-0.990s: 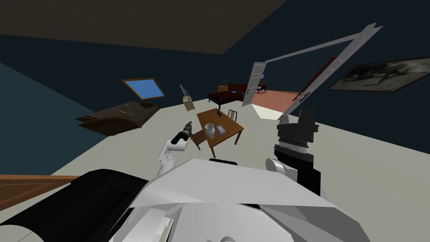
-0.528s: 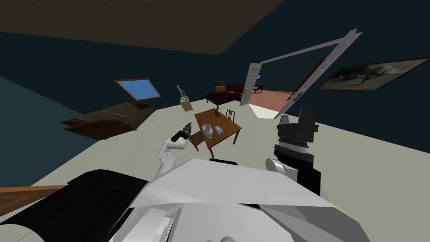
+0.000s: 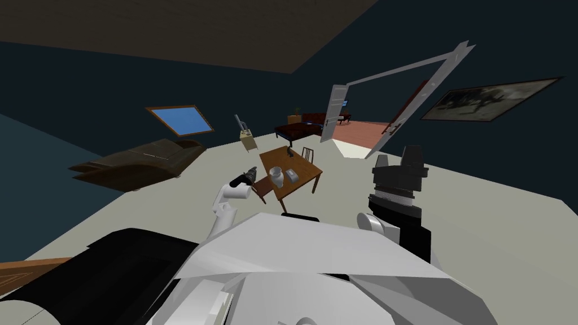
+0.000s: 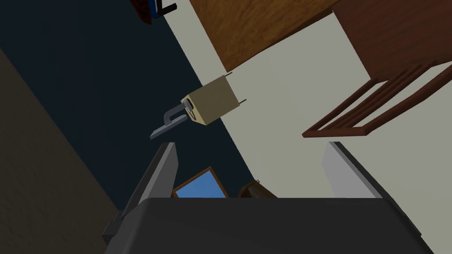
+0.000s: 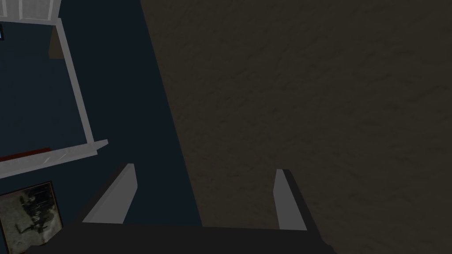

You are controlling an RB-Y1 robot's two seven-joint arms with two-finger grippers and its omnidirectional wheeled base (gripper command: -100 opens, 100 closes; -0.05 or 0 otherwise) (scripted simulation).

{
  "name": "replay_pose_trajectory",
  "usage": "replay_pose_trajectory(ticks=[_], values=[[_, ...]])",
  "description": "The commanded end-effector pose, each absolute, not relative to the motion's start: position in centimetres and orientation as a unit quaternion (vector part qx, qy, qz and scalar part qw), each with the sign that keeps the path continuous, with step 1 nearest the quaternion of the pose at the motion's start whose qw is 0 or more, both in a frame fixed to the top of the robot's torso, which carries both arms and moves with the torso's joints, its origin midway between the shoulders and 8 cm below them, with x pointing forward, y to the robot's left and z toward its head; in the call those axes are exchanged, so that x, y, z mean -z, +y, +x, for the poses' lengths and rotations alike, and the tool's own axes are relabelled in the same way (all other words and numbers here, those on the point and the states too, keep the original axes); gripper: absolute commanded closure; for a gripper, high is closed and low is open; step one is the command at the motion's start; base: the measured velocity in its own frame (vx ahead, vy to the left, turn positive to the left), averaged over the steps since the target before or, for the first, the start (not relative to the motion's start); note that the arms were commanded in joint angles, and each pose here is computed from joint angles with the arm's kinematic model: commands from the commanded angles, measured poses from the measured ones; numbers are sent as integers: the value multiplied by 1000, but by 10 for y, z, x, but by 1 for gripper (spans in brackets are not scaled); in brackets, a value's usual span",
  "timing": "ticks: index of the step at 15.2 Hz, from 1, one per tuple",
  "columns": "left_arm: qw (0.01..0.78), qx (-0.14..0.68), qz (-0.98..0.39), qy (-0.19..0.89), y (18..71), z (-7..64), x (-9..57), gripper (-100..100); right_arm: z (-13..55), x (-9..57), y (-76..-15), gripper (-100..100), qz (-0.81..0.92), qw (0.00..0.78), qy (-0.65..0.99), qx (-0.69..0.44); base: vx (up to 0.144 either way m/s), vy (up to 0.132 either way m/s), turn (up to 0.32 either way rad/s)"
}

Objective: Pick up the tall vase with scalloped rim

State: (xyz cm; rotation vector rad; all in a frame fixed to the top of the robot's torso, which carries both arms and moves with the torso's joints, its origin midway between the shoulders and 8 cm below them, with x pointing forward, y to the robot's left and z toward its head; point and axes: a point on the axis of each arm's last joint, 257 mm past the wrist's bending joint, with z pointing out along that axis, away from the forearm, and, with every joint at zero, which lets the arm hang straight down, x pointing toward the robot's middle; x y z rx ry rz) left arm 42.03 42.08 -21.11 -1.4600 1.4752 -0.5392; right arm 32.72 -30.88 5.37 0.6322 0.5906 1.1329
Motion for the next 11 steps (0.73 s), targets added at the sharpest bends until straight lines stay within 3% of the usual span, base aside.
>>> replay_pose_trajectory(ticks=[1, 11], values=[[467, 210, -607, 608, 424, 417, 216, -100, 327, -54, -309, 0, 290, 757, 271, -520, -11, -9, -50], [423, 171, -639, 620, 432, 401, 236, -100, 327, -54, -309, 0, 290, 757, 271, -520, -6, -10, -35]])
